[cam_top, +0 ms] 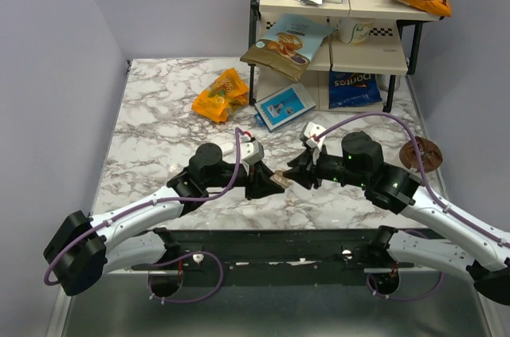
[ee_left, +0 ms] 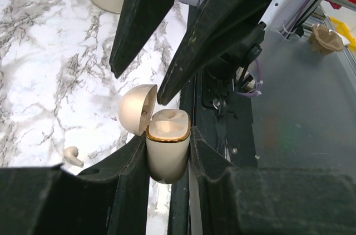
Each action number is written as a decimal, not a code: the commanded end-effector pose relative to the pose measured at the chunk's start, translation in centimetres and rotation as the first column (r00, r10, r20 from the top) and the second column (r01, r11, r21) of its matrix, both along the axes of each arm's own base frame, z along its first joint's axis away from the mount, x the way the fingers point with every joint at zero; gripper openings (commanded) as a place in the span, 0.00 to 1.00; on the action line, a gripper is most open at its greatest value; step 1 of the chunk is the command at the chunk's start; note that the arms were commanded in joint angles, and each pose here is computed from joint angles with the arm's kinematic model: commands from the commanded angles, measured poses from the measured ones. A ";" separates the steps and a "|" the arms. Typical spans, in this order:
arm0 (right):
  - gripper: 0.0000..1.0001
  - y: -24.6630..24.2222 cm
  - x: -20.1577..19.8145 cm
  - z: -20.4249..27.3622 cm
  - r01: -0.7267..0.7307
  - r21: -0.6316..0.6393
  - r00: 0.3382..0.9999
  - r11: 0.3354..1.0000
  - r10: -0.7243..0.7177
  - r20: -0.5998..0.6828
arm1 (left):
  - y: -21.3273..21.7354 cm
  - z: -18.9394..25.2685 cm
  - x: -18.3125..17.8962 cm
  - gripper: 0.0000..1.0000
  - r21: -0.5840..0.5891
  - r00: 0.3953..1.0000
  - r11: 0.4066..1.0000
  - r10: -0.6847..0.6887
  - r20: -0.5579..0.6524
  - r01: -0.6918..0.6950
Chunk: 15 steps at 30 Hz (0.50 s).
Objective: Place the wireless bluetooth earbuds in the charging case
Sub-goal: Adjust the charging case.
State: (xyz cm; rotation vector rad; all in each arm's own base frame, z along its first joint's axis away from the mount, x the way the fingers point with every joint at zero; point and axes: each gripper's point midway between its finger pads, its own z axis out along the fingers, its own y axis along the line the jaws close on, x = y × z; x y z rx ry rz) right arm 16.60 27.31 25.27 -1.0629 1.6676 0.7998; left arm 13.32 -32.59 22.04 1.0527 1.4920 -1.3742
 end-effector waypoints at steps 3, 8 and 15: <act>0.45 -0.4 0.6 2.2 0.069 0.051 0.998 0.996 -0.069 0.010 | 0.3 1.0 0.2 0.00 -0.045 0.999 0.998 0.034 0.034 -0.032; 0.56 -1.9 1.5 3.8 0.200 0.129 0.980 0.971 -0.201 -0.011 | 0.7 0.4 0.5 0.00 -0.029 0.997 0.997 0.073 0.010 -0.073; 0.61 -6.1 5.6 -1.5 0.560 0.061 0.819 0.826 -0.541 -0.191 | 2.5 0.0 1.8 0.00 -0.093 0.948 0.946 0.315 0.054 -0.309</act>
